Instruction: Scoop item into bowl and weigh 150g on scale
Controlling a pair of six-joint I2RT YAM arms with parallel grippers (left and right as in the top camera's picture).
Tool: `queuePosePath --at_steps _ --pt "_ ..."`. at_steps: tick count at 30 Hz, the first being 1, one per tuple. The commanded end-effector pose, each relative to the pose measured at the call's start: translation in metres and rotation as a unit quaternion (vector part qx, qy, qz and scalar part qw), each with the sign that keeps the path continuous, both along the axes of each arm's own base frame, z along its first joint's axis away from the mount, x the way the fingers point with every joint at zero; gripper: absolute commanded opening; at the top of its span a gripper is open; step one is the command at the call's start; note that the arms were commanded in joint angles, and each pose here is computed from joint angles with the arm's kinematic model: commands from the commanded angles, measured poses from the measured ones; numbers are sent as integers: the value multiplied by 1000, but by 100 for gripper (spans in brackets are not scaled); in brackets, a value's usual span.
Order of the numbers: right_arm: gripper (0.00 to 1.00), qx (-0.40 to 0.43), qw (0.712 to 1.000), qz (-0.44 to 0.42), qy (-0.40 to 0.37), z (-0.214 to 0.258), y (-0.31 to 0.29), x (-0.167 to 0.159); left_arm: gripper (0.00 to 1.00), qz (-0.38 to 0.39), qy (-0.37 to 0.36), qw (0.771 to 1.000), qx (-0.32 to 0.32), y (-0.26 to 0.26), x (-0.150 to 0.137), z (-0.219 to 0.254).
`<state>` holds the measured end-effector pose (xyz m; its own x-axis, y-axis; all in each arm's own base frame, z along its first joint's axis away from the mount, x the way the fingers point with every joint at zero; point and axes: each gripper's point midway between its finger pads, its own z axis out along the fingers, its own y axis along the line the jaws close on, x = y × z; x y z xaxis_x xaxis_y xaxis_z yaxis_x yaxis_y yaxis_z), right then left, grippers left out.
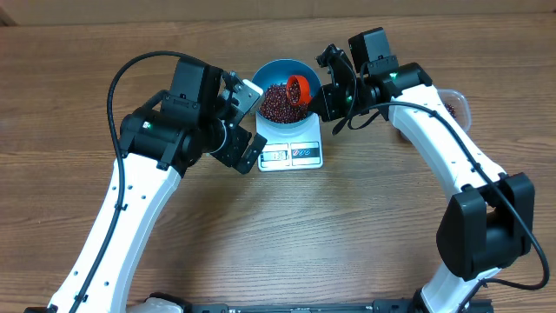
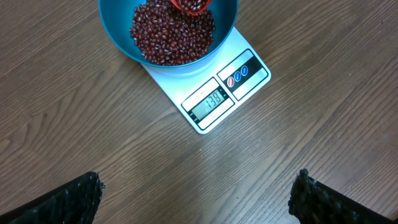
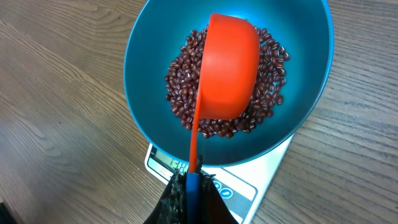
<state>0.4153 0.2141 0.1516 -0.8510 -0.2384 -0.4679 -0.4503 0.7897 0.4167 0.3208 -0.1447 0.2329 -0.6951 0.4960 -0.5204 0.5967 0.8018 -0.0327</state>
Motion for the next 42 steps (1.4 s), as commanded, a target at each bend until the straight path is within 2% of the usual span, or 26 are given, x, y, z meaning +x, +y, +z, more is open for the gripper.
queuePosePath --at_steps 1,21,24,29,42 --pt "4 11 999 -5 -41 34 -1 6 100 -18 -13 1000 -5 -5 -1 8" --pt "4 12 999 -4 -39 34 0 5 100 -18 -13 1000 -5 -5 -1 8" --pt "4 16 995 77 -61 35 13 -9 100 -18 -13 1000 -5 -5 -1 8" --pt "4 -17 999 -6 -47 29 -2 5 100 -18 -13 1000 -5 -5 -1 9" --pt "4 -16 999 -6 -45 29 -2 5 100 -18 -13 1000 -5 -5 -1 8"
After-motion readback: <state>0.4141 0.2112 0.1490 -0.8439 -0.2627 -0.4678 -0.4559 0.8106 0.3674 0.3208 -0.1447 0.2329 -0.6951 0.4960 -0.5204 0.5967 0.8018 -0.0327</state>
